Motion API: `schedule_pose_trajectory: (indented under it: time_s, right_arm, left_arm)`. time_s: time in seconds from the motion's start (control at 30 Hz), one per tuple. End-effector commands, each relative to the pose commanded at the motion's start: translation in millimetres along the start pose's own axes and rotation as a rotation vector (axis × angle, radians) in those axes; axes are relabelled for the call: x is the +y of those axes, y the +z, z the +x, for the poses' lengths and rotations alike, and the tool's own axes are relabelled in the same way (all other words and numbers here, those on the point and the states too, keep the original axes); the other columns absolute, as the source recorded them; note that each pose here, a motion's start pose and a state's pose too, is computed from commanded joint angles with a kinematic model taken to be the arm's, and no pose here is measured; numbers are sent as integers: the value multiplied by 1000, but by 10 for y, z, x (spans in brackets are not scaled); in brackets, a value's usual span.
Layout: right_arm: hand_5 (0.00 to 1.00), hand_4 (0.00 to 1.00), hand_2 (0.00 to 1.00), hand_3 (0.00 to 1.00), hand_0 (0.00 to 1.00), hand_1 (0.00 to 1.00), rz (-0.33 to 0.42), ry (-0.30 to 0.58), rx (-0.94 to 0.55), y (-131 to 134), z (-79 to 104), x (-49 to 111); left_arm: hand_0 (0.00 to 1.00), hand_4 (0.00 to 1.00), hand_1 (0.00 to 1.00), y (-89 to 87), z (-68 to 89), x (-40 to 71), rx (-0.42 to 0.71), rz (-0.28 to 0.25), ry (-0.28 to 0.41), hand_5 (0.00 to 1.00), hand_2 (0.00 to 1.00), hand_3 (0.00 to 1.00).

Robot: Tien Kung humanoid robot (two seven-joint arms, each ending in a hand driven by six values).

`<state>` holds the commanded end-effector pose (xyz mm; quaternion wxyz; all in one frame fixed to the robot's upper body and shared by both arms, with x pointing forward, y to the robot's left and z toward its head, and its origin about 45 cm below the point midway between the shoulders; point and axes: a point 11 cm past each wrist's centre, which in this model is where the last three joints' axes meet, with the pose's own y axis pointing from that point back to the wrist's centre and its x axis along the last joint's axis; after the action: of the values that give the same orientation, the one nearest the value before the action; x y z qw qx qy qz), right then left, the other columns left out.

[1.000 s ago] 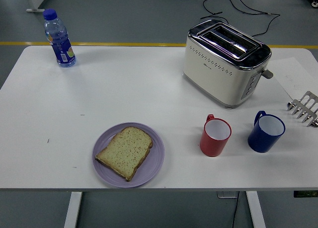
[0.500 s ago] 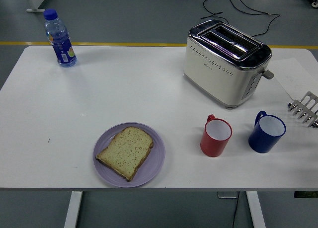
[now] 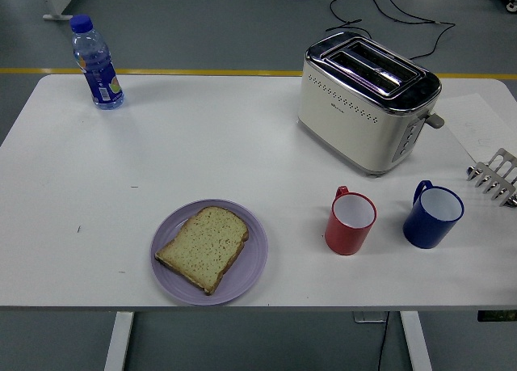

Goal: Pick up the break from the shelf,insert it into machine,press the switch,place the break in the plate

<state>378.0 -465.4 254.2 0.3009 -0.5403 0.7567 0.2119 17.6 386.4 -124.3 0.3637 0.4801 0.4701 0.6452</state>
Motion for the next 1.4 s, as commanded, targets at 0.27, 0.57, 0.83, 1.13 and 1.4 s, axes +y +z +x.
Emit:
schedule_pose_trajectory:
  time_s: [0.27, 0.57, 0.83, 1.13, 1.4]
  right_arm:
    - [252, 427, 723, 649, 762, 707, -6, 37, -30, -34, 139, 56]
    - [250, 421, 718, 646, 758, 702, -19, 66, -51, 18, 222, 91]
    - [250, 419, 718, 645, 754, 700, -23, 74, -57, 46, 251, 105]
    - [250, 419, 717, 643, 752, 698, -19, 84, -70, 37, 274, 109]
    - [254, 419, 716, 641, 752, 696, -16, 96, -81, 38, 296, 108]
  left_arm:
    - [693, 487, 666, 7, 0, 0, 2, -1, 0, 998, 720, 730]
    - [693, 484, 667, 1, 6, 0, -4, 1, 1, 998, 720, 730]
    - [694, 482, 669, -29, 13, -1, -9, 8, 3, 998, 720, 730]
    - [693, 476, 669, -45, 18, -2, -11, 11, 4, 998, 719, 729]
    - [692, 474, 668, -25, 6, -1, -11, 9, 2, 998, 719, 729]
